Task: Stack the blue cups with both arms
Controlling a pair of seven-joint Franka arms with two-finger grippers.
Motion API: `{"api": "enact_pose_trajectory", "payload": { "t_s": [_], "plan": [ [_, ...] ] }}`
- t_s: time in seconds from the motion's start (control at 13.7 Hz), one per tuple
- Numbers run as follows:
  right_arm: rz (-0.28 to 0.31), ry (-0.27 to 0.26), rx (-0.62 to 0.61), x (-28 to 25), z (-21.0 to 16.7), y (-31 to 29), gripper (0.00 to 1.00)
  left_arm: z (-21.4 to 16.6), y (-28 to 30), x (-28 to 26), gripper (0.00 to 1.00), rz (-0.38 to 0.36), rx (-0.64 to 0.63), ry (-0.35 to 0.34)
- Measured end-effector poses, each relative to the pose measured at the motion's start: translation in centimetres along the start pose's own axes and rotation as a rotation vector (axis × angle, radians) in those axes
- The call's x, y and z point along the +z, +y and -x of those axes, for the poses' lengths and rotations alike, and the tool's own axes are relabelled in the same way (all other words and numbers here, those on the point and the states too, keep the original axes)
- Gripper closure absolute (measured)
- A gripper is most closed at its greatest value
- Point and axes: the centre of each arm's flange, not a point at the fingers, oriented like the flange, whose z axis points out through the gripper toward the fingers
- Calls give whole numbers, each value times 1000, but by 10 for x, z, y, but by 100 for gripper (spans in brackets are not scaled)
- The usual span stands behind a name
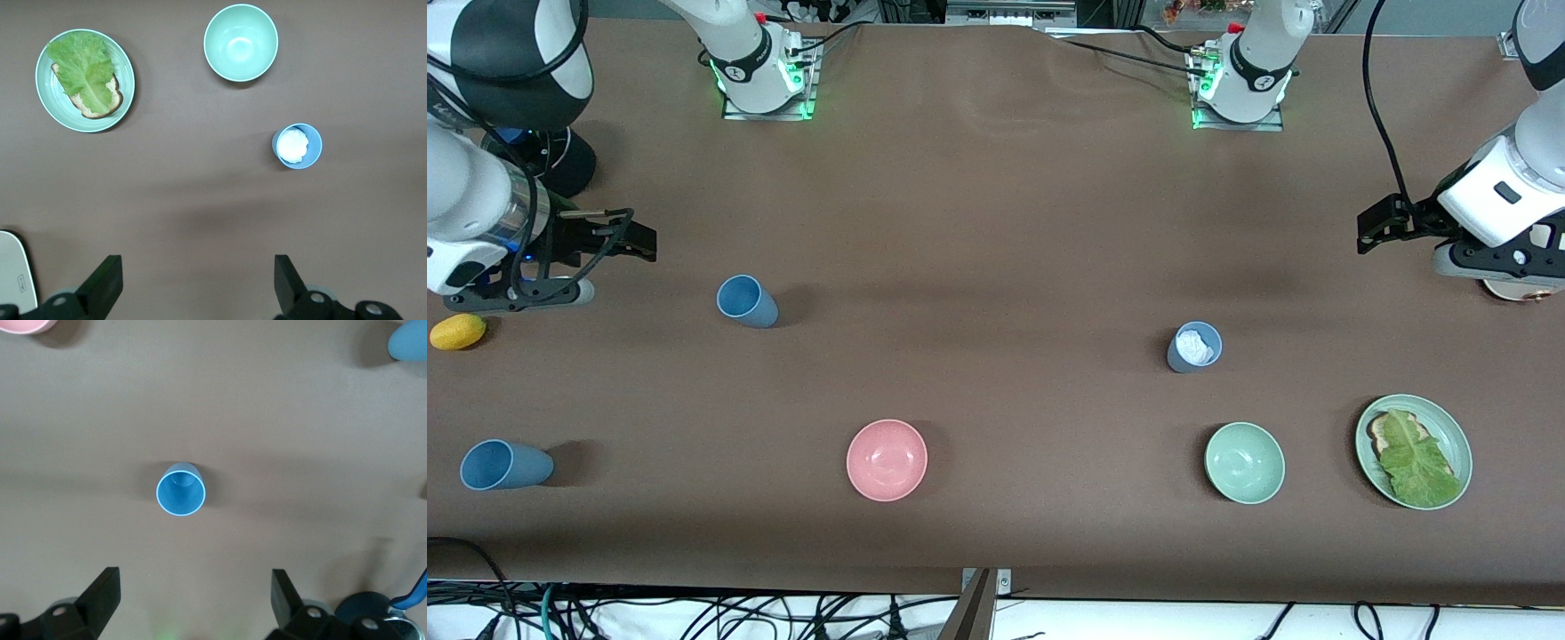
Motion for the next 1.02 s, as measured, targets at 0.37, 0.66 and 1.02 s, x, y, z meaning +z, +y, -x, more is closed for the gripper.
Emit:
{"api": "enact_pose_trajectory", "payload": {
  "t_s": [0.37,0.66,1.02],
  "plan": [
    [1,-44,-18,26,-11,-5,0,0,3,0,0,0,5,0],
    [2,-64,-30,105,-29,-8,0,-2,6,5,0,0,11,-9],
    [-2,-44,-69,151,-24,-6,0,-46,30,112,0,11,55,-151]
  ]
}}
